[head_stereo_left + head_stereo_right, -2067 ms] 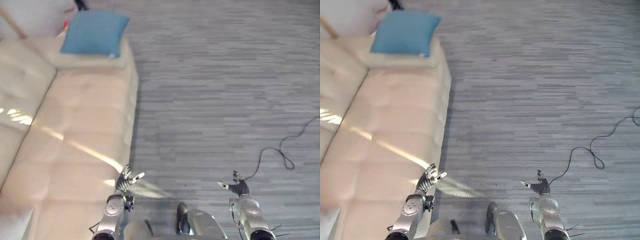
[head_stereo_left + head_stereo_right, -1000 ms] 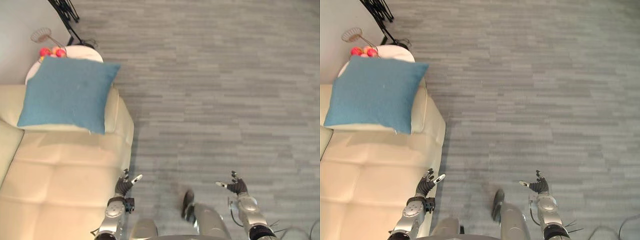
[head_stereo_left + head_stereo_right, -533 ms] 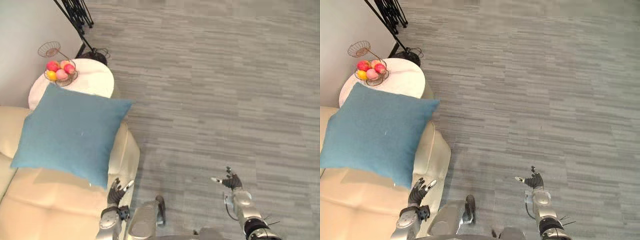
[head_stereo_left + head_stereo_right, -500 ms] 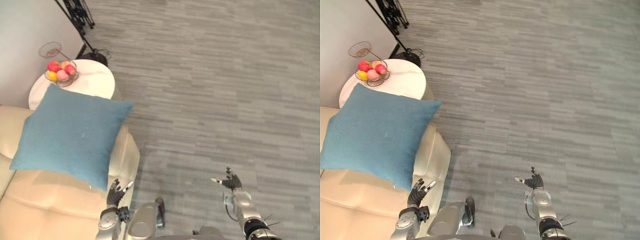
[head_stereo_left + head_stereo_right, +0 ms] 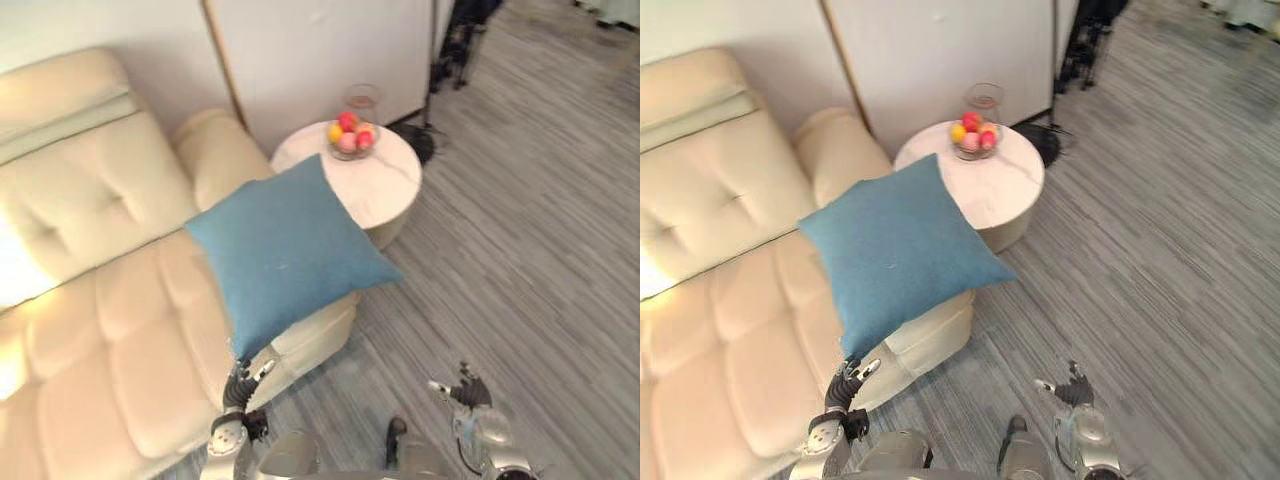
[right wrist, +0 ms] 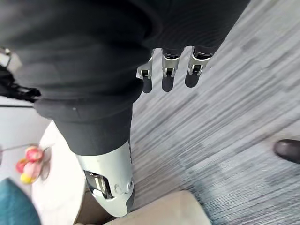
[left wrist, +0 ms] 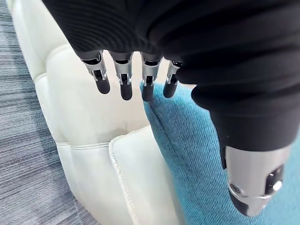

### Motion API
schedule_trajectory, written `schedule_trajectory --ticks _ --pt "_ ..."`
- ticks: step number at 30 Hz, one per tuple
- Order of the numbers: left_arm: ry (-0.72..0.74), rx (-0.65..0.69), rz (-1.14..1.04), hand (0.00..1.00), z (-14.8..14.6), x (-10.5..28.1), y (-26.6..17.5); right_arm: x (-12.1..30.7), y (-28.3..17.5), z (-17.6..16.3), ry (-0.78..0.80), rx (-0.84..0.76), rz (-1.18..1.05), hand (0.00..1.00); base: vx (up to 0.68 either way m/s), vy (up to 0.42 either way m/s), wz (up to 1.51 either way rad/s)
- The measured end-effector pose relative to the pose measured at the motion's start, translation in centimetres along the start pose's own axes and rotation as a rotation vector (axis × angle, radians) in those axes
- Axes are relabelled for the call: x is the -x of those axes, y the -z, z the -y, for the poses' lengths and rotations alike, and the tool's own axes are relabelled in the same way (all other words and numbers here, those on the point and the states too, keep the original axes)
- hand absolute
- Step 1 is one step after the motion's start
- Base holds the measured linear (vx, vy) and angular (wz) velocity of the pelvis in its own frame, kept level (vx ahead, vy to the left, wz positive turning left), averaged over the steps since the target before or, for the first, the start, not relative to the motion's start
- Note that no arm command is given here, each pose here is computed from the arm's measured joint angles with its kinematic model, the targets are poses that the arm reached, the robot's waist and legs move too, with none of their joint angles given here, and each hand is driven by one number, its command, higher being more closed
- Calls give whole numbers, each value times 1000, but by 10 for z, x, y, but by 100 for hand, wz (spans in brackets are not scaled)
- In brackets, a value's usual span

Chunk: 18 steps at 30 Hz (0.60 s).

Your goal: Pick up cushions and gather them together orderly.

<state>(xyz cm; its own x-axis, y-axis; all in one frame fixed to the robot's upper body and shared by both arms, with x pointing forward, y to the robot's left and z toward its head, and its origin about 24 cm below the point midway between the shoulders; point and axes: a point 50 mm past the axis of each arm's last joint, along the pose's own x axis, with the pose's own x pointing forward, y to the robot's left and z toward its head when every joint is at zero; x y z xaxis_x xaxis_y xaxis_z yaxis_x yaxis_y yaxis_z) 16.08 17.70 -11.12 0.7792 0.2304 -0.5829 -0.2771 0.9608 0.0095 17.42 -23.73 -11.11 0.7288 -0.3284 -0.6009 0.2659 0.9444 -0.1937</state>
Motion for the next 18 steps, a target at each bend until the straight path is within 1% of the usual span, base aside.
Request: schedule_trajectory --ticks 2,3,4,5,7,9,13,16,18 --pt "18 -12 -1 0 3 0 0 -1 -2 7 22 -25 6 0 53 -49 135" --pt "16 -21 5 0 1 -1 -1 -1 -2 10 39 -47 6 0 28 29 112" --pt "8 -36 11 0 -4 -2 -3 -1 0 7 33 -56 -2 0 19 46 93" --pt "3 -46 15 0 -7 -3 -4 0 1 4 27 -63 -7 0 0 46 49" --pt "-24 -84 -14 0 -23 -2 2 0 7 -5 14 -81 -38 0 13 38 21" --pt "-35 -93 -37 0 -28 1 9 1 9 -4 16 -81 -48 0 2 33 11" --pt "-14 -122 -50 0 -27 3 12 3 14 0 25 -71 -64 0 -56 79 42" --pt "-24 -157 -41 0 -35 1 9 12 32 1 29 -72 -116 0 63 7 62" --pt "-28 -165 -32 0 -37 0 6 12 33 3 36 -72 -125 0 134 -91 46"
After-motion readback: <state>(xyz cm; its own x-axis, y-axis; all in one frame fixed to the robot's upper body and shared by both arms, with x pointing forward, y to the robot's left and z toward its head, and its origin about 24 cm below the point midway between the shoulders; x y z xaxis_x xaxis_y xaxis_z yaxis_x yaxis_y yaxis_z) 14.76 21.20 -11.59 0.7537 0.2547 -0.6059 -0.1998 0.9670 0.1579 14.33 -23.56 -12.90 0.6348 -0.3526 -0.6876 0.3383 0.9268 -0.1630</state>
